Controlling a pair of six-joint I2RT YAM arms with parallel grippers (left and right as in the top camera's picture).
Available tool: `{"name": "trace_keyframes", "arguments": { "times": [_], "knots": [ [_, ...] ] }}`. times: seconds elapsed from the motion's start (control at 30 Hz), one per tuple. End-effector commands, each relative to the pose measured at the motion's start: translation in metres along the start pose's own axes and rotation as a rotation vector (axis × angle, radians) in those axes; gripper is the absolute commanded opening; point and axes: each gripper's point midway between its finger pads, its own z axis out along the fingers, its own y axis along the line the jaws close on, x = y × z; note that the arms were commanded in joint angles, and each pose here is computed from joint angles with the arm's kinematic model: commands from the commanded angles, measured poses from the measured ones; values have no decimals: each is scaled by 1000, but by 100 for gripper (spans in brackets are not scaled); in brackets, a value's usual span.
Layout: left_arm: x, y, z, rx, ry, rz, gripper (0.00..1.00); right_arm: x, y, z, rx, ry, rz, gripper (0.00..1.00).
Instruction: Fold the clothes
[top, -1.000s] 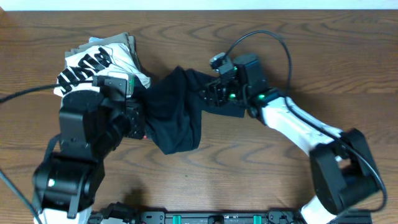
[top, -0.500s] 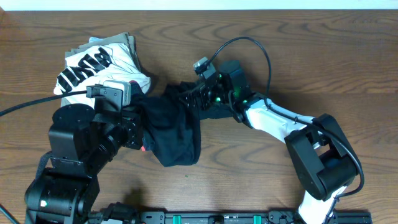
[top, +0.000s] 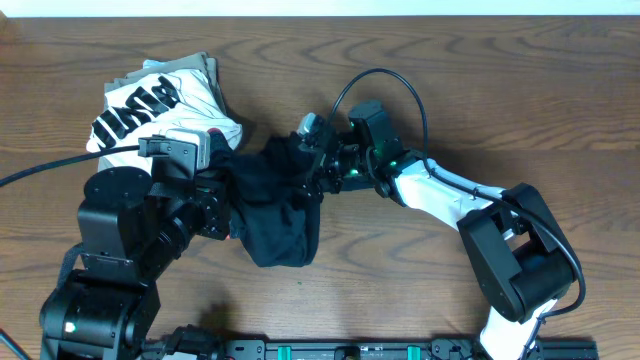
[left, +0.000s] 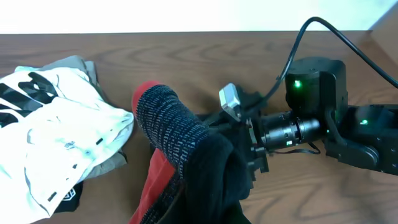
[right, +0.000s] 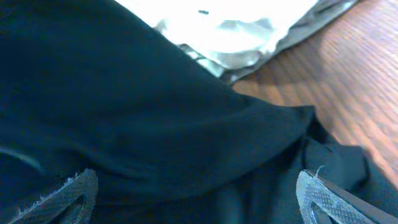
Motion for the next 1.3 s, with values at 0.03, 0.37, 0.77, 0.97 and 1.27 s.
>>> {"name": "trace_keyframes", "arguments": {
  "times": [0.03,0.37,0.77,0.97,1.27],
  "knots": [
    [-5,2,-3,-18,-22,3,6,20,8,3,-39,71,-198,98],
    [-3,5,4,-26,2,-3,6,36,17,7,-65,132,-352,94],
    [-2,5,6,-28,11,-4,6,22,0,27,161,166,-480,37],
    [-3,15,6,-85,4,-3,6,10,-86,-28,679,208,-261,1],
    [-35,50,45,-251,-50,47,6,-98,-133,-291,1401,-103,-74,2]
  ]
}}
